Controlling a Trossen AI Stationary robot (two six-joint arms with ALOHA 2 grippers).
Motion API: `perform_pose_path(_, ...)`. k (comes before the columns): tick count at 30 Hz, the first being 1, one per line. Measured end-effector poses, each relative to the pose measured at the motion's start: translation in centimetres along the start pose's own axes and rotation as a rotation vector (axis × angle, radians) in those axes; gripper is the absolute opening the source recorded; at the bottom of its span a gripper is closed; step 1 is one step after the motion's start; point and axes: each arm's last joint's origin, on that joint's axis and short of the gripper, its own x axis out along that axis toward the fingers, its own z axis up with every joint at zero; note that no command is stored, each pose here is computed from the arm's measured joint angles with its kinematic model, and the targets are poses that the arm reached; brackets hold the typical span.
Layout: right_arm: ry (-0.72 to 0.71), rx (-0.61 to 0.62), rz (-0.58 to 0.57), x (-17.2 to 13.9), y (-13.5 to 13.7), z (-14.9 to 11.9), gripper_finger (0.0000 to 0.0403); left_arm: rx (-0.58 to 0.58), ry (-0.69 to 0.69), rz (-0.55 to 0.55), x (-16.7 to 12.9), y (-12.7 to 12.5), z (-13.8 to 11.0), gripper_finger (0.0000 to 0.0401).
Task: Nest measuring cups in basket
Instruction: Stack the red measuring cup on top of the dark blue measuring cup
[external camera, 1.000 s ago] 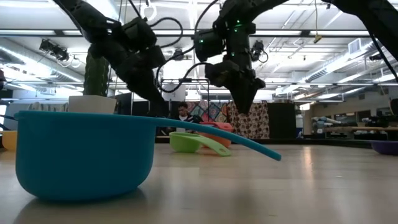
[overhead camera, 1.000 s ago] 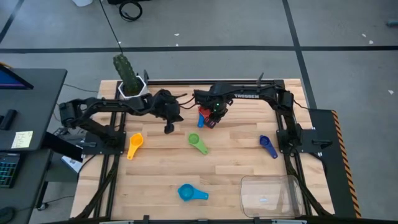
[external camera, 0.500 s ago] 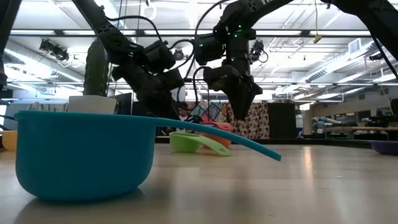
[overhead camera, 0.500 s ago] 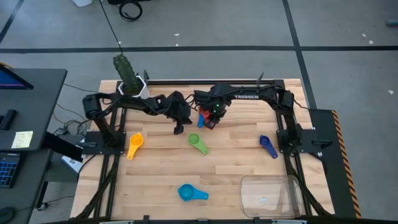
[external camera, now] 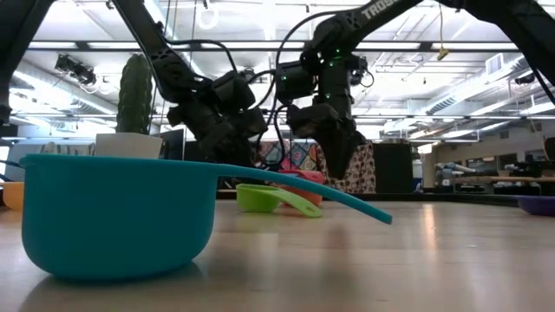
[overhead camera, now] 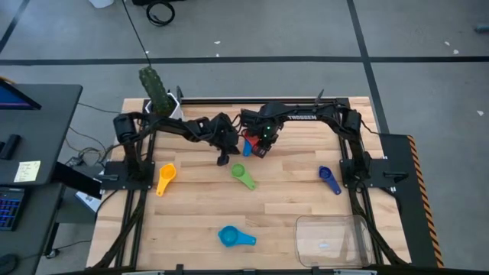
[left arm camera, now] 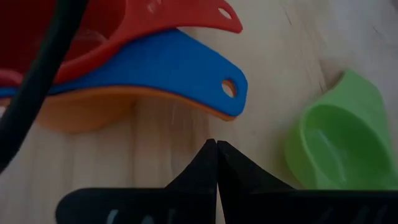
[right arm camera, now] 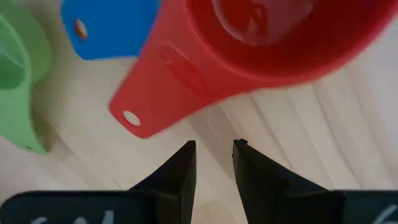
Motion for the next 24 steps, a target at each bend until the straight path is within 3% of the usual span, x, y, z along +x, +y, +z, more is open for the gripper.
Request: perform_pose_path(24,-0.127,-0.077,0.165,-0.2,0.5,1.5,0.011,0.057,-0.098,-0.018,-0.1,0.3,0.8,0.0005)
